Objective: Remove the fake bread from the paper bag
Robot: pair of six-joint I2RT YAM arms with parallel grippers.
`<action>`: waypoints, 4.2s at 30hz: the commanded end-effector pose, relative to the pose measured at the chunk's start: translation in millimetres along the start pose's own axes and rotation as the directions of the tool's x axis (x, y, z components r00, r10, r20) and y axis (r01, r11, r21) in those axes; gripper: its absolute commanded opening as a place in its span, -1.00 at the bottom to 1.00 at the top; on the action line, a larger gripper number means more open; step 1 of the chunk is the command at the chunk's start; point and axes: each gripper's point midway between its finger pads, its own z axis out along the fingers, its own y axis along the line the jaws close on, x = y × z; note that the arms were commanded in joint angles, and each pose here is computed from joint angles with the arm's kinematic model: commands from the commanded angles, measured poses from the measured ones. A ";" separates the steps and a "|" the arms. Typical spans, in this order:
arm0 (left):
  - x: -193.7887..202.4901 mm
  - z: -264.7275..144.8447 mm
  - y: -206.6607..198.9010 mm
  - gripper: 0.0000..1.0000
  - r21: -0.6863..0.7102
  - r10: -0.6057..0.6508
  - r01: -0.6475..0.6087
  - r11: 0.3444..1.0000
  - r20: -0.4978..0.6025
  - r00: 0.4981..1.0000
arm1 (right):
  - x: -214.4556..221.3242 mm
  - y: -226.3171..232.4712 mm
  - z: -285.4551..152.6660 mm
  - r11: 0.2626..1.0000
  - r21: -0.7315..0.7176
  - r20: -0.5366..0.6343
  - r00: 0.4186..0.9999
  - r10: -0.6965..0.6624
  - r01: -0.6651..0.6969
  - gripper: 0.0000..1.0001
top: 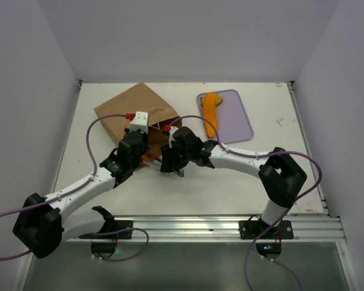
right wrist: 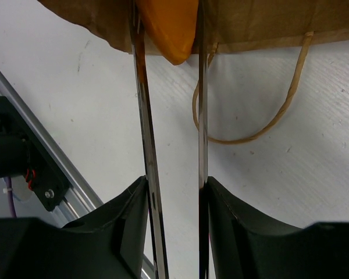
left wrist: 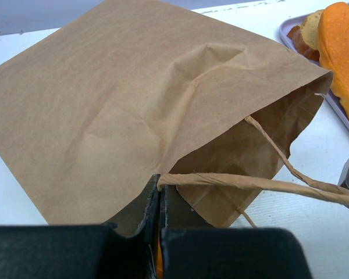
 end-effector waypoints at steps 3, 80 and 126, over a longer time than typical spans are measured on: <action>-3.1 3.9 1.6 -1.00 -0.021 -0.027 0.027 0.999 0.010 1.000 | -21.1 22.3 -19.0 0.997 -0.063 0.073 0.997 -0.028 0.032 -0.49; 12.7 21.4 7.4 -1.00 -0.056 -0.064 0.060 0.997 -0.068 0.996 | 29.6 -8.2 -359.7 0.950 0.280 0.377 0.926 0.023 -0.137 -1.00; 12.1 19.4 8.0 -1.00 -0.052 -0.060 0.056 0.997 -0.068 0.996 | -165.4 -137.6 -316.6 0.720 0.615 0.621 0.760 -0.191 -0.322 -1.00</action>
